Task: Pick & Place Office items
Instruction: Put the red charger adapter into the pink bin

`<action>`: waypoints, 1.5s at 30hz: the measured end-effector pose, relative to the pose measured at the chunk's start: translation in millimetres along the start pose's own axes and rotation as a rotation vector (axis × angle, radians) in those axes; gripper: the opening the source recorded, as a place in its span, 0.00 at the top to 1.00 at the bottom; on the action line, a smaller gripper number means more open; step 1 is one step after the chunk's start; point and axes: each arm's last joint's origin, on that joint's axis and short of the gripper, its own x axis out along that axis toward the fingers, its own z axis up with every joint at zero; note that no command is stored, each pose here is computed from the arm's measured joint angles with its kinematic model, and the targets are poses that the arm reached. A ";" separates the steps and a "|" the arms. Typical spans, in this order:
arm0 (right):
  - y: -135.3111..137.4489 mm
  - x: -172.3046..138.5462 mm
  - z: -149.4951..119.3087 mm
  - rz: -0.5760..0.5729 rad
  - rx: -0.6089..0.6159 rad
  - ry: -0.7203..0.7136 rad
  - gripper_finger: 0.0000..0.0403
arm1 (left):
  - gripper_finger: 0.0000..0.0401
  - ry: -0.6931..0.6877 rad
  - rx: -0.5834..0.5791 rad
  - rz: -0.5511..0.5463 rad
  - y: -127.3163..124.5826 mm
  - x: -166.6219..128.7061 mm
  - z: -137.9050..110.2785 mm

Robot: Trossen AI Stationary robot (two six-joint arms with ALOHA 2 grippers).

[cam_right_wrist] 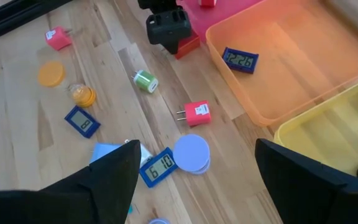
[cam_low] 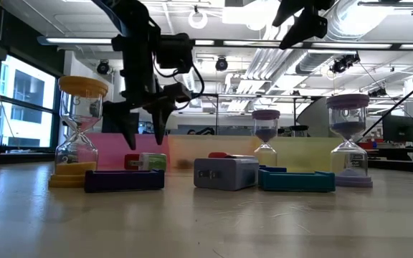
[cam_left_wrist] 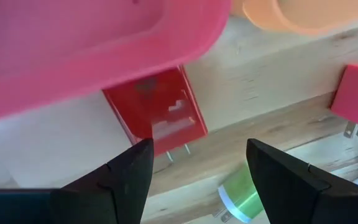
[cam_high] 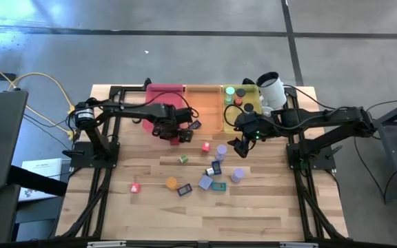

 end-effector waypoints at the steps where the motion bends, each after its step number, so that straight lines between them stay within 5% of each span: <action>1: 0.1 0.0 0.1 0.001 0.000 -0.001 0.24 | 0.38 0.002 0.013 -0.001 0.0 0.0 0.1; 18: 0.3 0.0 0.6 0.003 0.001 -0.006 0.24 | 0.38 0.029 0.131 -0.019 -0.5 -0.1 -1.0; 22: 0.4 0.0 0.7 0.004 0.001 -0.007 0.24 | 0.38 0.019 0.023 0.016 1.8 -0.1 -1.4; 45: 1.7 -0.1 3.0 0.017 0.006 -0.030 0.24 | 0.38 0.099 0.220 -0.047 -0.1 -0.2 -4.1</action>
